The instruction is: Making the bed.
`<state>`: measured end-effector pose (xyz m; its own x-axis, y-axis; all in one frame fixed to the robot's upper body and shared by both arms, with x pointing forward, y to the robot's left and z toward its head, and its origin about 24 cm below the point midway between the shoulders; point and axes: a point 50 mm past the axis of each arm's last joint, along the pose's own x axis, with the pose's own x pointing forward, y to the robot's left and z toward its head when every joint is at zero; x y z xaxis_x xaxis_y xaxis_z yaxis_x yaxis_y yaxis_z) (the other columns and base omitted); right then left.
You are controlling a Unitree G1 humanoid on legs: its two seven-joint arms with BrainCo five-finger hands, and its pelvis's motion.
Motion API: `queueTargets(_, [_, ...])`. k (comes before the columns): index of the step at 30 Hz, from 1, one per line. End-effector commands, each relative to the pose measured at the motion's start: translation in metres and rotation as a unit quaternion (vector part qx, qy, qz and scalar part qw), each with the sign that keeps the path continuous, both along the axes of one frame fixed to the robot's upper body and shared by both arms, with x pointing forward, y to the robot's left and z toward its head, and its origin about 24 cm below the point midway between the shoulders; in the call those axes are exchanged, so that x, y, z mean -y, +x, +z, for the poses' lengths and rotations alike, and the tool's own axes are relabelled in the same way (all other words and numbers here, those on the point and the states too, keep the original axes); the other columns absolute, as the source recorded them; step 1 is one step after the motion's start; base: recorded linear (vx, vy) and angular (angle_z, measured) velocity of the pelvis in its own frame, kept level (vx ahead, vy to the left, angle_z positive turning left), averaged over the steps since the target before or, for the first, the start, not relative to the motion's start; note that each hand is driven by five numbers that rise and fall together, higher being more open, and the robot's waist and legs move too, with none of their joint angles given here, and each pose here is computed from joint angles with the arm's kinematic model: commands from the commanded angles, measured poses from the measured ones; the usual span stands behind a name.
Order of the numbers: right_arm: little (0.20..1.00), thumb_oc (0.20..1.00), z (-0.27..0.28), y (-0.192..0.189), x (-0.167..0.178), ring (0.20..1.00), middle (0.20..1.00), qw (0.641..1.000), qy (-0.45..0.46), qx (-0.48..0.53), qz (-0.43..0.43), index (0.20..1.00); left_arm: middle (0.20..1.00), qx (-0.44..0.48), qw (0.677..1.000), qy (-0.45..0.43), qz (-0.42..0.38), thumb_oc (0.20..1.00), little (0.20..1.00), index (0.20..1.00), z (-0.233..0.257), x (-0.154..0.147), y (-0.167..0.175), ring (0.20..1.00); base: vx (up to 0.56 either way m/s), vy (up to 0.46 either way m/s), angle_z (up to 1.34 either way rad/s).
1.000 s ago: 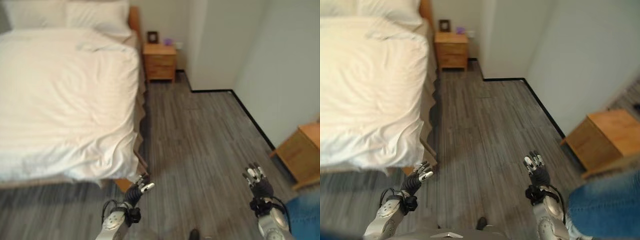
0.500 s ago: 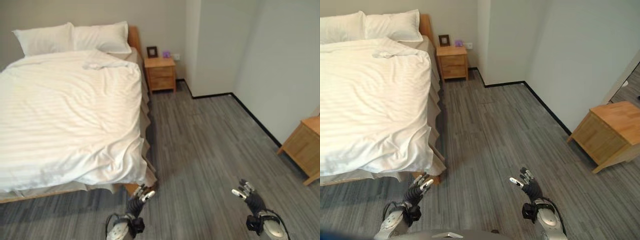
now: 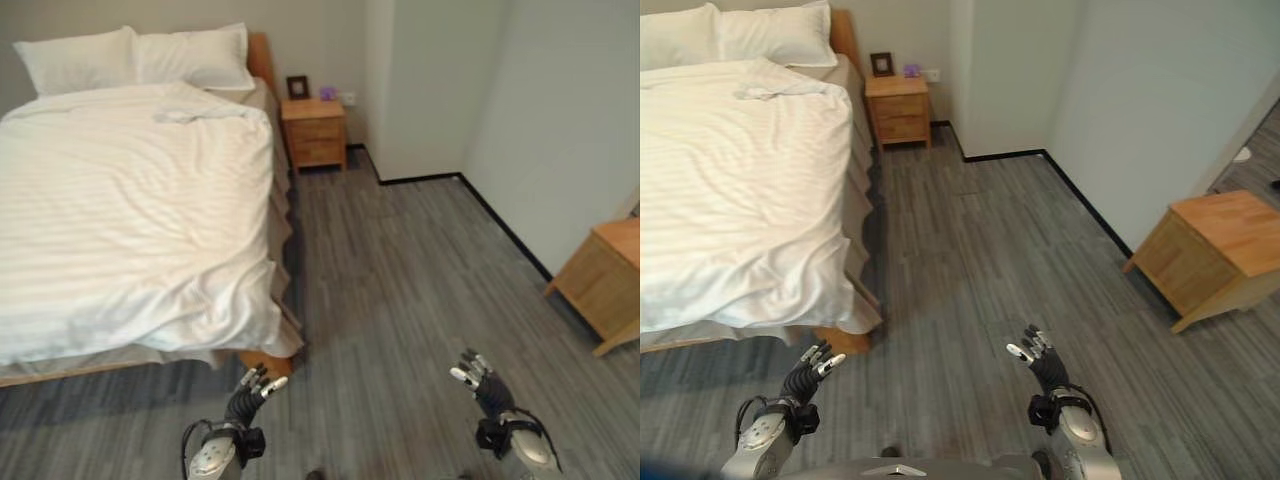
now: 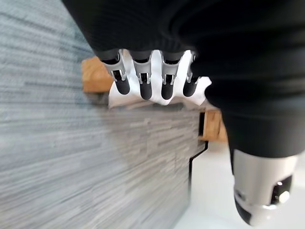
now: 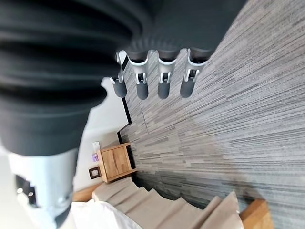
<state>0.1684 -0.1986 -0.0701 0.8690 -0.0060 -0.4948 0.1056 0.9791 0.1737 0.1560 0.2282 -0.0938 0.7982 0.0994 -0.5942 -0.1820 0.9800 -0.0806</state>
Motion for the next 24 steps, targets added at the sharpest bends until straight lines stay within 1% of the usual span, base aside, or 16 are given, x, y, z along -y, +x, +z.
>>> queueTargets(1, [1.000, 1.000, 0.040, 0.024, 0.014, 1.000, 1.000, 0.994, 0.000, 0.107, -0.014, 1.000, 1.000, 0.078, 0.995, -0.014, -0.054, 1.000, 1.000, 1.000, 0.025, 0.019, 0.030, 1.000, -0.04, -0.301, 0.30])
queueTargets(2, [1.000, 1.000, 0.040, 0.025, 0.014, 1.000, 1.000, 0.994, 0.000, 0.107, -0.014, 1.000, 1.000, 0.078, 0.995, -0.014, -0.054, 1.000, 1.000, 1.000, 0.025, 0.019, 0.030, 1.000, -0.09, -0.415, 0.44])
queueTargets(3, [1.000, 1.000, 0.042, 0.025, 0.024, 1.000, 1.000, 0.992, 0.019, 0.111, -0.048, 1.000, 1.000, 0.075, 0.994, -0.036, -0.066, 1.000, 1.000, 1.000, 0.024, 0.031, 0.031, 1.000, -0.05, -0.396, 0.64])
queueTargets(4, [1.000, 1.000, 0.037, 0.022, 0.026, 1.000, 1.000, 0.992, 0.037, 0.100, -0.066, 1.000, 1.000, 0.074, 0.993, -0.039, -0.077, 1.000, 1.000, 1.000, 0.023, 0.035, 0.030, 1.000, -0.06, -0.393, 0.69])
queueTargets(5, [1.000, 1.000, 0.037, 0.022, 0.026, 1.000, 1.000, 0.992, 0.037, 0.100, -0.066, 1.000, 1.000, 0.074, 0.993, -0.039, -0.077, 1.000, 1.000, 1.000, 0.023, 0.035, 0.030, 1.000, -0.02, -0.294, 0.15])
queueTargets(6, [1.000, 1.000, 0.029, 0.020, 0.028, 1.000, 1.000, 0.987, 0.081, 0.087, -0.107, 1.000, 1.000, 0.082, 0.991, -0.047, -0.098, 1.000, 1.000, 1.000, 0.026, 0.043, 0.030, 1.000, -0.02, -0.177, -0.23])
queueTargets(12, [1.000, 1.000, 0.022, 0.013, 0.026, 1.000, 1.000, 0.989, 0.085, 0.071, -0.100, 1.000, 1.000, 0.063, 0.991, -0.054, -0.109, 1.000, 1.000, 1.000, 0.020, 0.046, 0.020, 1.000, 0.04, -0.128, 0.03])
queueTargets(15, [1.000, 1.000, 0.022, 0.011, 0.020, 1.000, 1.000, 0.991, 0.082, 0.070, -0.079, 1.000, 1.000, 0.064, 0.989, -0.047, -0.126, 1.000, 1.000, 1.000, 0.021, 0.050, 0.024, 1.000, -0.01, 0.018, 0.25])
queueTargets(18, [1.000, 1.000, 0.018, 0.010, 0.006, 1.000, 1.000, 0.993, 0.080, 0.059, -0.057, 1.000, 1.000, 0.087, 0.986, -0.037, -0.141, 1.000, 1.000, 1.000, 0.029, 0.054, 0.035, 1.000, 0.02, 0.108, 0.21])
queueTargets(20, [1.000, 1.000, 0.016, 0.011, 0.001, 1.000, 1.000, 0.993, 0.095, 0.055, -0.054, 1.000, 1.000, 0.101, 0.986, -0.037, -0.130, 1.000, 1.000, 1.000, 0.034, 0.051, 0.038, 1.000, 0.10, 0.143, 0.00])
queueTargets(24, [1.000, 1.000, 0.015, 0.017, -0.007, 1.000, 1.000, 0.994, 0.090, 0.051, -0.031, 1.000, 1.000, 0.113, 0.988, -0.038, -0.097, 1.000, 1.000, 1.000, 0.039, 0.043, 0.044, 1.000, 0.05, 0.110, 0.08])
